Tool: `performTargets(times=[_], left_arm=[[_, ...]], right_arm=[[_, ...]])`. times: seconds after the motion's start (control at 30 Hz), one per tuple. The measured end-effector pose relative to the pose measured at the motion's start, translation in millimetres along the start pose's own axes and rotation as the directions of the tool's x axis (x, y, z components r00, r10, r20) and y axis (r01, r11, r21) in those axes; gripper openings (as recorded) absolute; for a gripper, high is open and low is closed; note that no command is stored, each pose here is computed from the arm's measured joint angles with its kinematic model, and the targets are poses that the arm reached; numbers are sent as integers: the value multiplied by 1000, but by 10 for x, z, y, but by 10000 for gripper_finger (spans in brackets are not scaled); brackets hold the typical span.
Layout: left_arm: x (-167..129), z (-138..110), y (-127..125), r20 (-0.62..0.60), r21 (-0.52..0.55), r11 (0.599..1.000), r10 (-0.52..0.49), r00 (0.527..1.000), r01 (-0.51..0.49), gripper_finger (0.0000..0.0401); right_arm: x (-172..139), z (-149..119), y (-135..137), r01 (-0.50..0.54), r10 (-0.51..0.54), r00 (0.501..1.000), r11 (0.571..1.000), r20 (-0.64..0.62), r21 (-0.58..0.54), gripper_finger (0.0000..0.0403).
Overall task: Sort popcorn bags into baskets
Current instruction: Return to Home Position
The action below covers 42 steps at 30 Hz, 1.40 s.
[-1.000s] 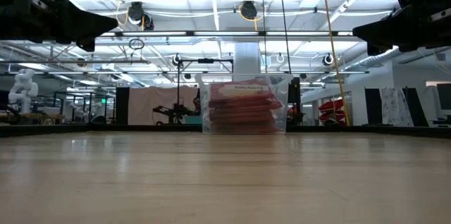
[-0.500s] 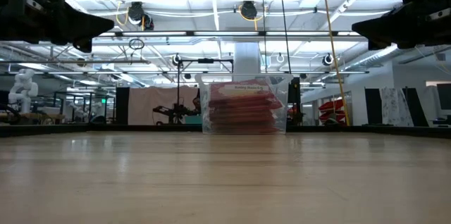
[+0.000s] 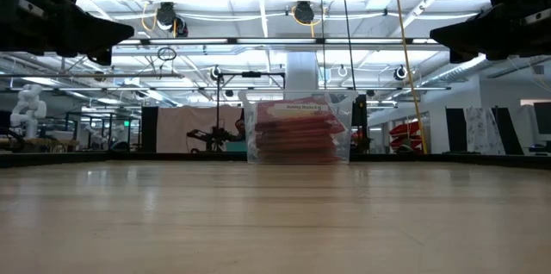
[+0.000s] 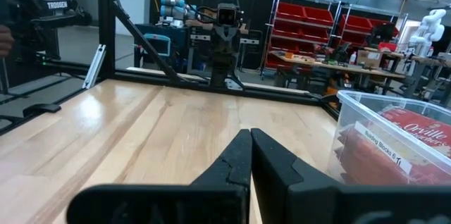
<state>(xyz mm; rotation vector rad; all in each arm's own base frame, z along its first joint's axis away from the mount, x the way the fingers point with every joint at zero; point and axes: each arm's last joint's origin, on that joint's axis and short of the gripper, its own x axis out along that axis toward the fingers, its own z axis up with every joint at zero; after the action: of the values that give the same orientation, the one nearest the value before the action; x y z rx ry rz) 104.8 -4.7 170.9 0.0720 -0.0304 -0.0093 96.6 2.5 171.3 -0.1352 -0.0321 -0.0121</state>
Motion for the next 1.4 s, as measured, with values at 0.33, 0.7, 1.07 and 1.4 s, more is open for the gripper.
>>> performTargets(times=[0.33, 0.7, 1.07, 1.4], left_arm=[[-78, 19, 47, 36, 15, 999, 47, 998, -48, 3], [-76, -28, 36, -14, 5, 1000, 1, 1000, -1, 4], [-76, -29, 36, -14, 24, 1000, 1, 1000, -1, 30], [-75, -29, 36, -14, 6, 1000, 2, 1000, -2, 30]], right_arm=[[0, 0, 0, 0, 0, 1000, 1000, 0, -2, 2], [0, 1, 0, 0, 0, 1000, 1000, 1, -2, 2], [0, 1, 0, 0, 0, 1000, 1000, 1, -2, 2], [1, 2, 0, 0, 0, 1000, 1000, 2, -2, 2]])
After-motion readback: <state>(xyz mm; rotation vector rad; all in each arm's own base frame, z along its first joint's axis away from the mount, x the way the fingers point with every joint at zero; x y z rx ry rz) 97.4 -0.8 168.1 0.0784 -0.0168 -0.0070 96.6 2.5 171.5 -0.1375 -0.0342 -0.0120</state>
